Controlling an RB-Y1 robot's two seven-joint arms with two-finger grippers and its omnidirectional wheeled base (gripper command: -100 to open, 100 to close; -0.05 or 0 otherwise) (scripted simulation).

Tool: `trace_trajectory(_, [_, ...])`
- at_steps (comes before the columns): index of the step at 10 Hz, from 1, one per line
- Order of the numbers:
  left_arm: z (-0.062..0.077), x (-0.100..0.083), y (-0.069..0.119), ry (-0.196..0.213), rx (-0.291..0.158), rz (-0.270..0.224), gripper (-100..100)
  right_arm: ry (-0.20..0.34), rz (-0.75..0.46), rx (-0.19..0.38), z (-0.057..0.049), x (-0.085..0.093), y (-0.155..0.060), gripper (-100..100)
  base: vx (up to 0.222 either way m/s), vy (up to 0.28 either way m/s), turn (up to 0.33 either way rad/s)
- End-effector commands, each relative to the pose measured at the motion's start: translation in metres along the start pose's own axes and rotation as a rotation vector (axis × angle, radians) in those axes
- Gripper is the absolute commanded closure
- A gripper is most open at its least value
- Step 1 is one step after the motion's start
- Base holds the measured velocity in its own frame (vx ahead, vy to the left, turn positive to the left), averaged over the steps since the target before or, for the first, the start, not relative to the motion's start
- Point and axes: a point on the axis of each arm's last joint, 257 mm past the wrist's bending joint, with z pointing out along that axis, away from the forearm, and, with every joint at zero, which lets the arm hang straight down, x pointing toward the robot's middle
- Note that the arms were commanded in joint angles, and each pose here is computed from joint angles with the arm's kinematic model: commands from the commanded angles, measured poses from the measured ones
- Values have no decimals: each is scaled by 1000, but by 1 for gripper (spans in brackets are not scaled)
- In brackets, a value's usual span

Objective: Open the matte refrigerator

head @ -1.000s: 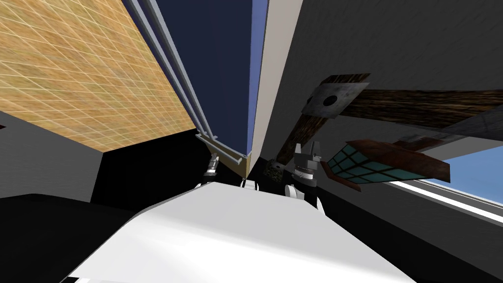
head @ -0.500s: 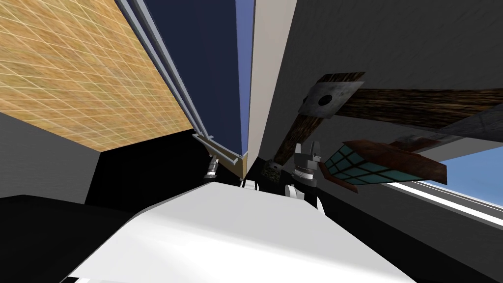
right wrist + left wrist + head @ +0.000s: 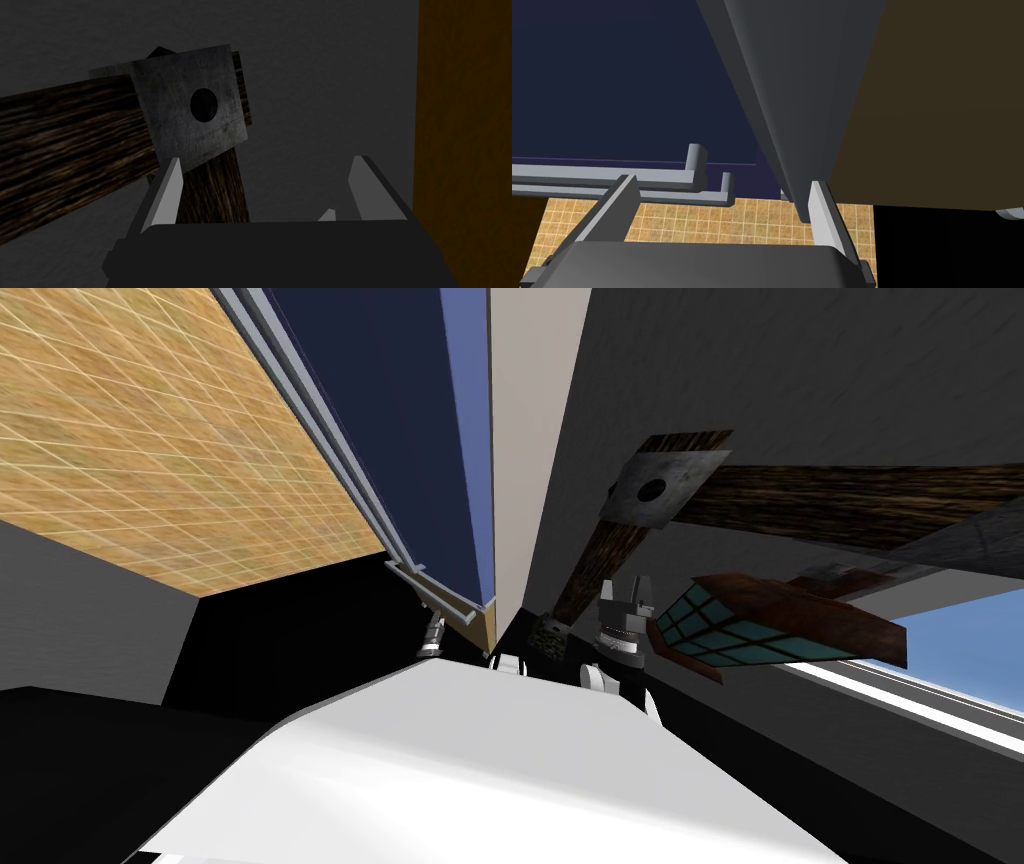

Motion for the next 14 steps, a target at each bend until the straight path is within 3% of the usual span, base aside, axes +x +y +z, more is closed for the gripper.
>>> trace_trajectory(1, [-15,4,19,-22,-44,-19,-100,0,0,0,0,0,0,0,40,-147,5])
trace_trajectory(5, [-29,12,34,-37,-82,-41,-100,0,0,0,0,0,0,0,18,-71,2])
trace_trajectory(8, [-49,40,48,-58,-126,-101,-100,0,0,0,0,0,0,0,29,-98,4])
trace_trajectory(9, [-47,34,45,-55,-116,-90,-100,0,0,0,0,0,0,0,12,-50,4])
trace_trajectory(14, [-102,-6,41,-103,-109,-81,-100,0,0,0,0,0,0,0,90,-6,-88])
